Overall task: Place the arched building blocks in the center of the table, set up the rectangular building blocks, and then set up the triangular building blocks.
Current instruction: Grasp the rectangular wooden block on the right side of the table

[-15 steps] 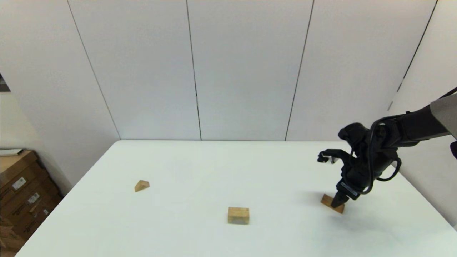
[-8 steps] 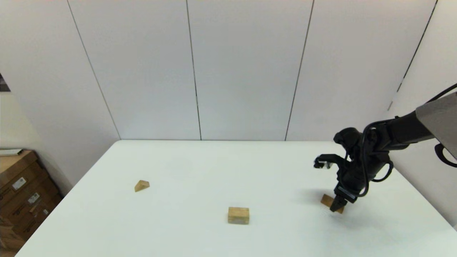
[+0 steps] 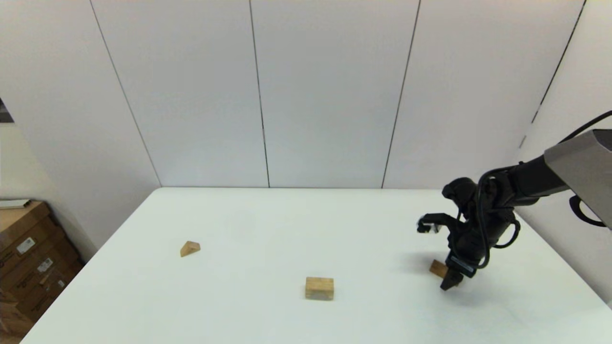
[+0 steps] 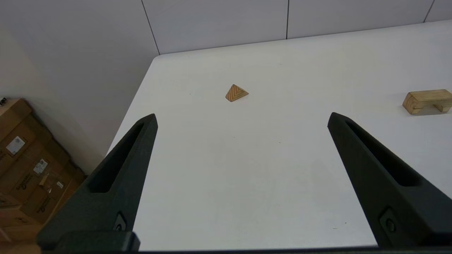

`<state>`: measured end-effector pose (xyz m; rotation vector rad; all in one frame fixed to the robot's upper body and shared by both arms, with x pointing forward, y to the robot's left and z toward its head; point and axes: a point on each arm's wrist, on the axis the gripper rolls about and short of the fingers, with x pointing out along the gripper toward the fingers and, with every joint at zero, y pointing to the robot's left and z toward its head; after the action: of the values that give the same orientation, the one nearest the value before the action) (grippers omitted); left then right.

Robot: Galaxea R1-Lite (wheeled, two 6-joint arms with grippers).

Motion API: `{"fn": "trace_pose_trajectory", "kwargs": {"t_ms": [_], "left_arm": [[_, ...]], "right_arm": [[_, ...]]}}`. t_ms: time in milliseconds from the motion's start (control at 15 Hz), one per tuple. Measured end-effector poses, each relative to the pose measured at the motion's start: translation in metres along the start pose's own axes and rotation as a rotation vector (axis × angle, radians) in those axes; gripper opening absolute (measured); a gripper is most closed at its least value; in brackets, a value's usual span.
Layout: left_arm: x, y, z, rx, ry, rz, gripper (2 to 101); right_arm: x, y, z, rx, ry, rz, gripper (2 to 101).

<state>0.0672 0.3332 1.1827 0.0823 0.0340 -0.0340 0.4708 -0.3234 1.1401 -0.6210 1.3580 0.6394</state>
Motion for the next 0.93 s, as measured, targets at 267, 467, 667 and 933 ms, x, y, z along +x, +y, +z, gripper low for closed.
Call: {"fn": "trace_pose_trajectory", "kwargs": {"t_ms": [267, 467, 667, 933], "left_arm": [[0.0, 0.0, 0.0, 0.0, 0.0, 0.0, 97.8], [0.0, 0.0, 0.0, 0.0, 0.0, 0.0, 97.8], [0.0, 0.0, 0.0, 0.0, 0.0, 0.0, 97.8], [0.0, 0.0, 0.0, 0.0, 0.0, 0.0, 97.8]], "right_arm": [[0.0032, 0.0025, 0.0041, -0.012, 0.003, 0.004, 98.0], [0.0031, 0.0037, 0.007, -0.019, -0.001, 0.002, 98.0], [0.0035, 0.0032, 0.0086, -0.021, -0.006, -0.003, 72.1], [0.0034, 0.0026, 0.0091, -0.021, -0.008, -0.007, 45.2]]}}
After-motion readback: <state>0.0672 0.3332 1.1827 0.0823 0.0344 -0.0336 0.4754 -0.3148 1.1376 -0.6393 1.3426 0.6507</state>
